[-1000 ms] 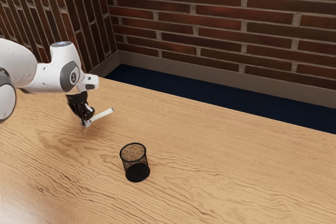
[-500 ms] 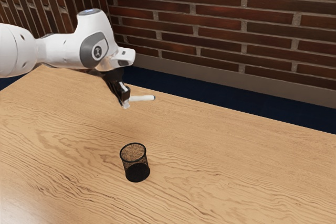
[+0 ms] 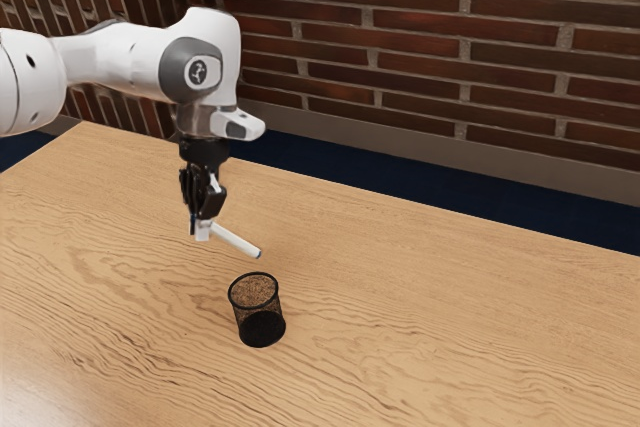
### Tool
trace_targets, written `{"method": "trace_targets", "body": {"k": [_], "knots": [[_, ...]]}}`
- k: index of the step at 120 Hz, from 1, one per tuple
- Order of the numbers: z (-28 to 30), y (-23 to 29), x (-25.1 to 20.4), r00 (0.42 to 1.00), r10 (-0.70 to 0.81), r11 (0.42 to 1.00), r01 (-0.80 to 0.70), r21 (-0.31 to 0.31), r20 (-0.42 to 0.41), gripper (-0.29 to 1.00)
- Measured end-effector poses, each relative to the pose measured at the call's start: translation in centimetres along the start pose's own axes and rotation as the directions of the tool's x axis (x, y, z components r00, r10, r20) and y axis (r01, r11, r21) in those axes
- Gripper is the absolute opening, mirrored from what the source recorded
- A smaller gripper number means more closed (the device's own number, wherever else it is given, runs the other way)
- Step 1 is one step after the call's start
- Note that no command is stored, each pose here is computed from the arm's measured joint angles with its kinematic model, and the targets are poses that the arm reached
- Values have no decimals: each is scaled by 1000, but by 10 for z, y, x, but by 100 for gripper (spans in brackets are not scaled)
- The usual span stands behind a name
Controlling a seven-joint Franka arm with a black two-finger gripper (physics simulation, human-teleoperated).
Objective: Put the marker into the pen holder.
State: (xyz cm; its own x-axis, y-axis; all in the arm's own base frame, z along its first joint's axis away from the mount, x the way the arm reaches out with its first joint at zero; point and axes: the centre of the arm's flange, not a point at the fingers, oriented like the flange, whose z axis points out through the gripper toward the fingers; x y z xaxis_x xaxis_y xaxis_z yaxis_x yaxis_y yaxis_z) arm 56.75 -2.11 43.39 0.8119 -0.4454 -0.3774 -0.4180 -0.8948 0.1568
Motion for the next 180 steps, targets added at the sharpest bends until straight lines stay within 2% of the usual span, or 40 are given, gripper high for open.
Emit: {"method": "trace_targets", "body": {"k": [28,56,98,144,168,180], "knots": [[7,29,-16,985,7,999,-2,-32,170,-6],[11,39,2,973,3,999,4,-33,232,-6],[37,36,44,959,-11,999,19,-26,284,-6],[56,20,74,966,-38,999,38,4,255,-5],[53,20,74,971,-46,999,48,-4,233,37],[6,21,49,990,-58,998,56,15,129,49]]}}
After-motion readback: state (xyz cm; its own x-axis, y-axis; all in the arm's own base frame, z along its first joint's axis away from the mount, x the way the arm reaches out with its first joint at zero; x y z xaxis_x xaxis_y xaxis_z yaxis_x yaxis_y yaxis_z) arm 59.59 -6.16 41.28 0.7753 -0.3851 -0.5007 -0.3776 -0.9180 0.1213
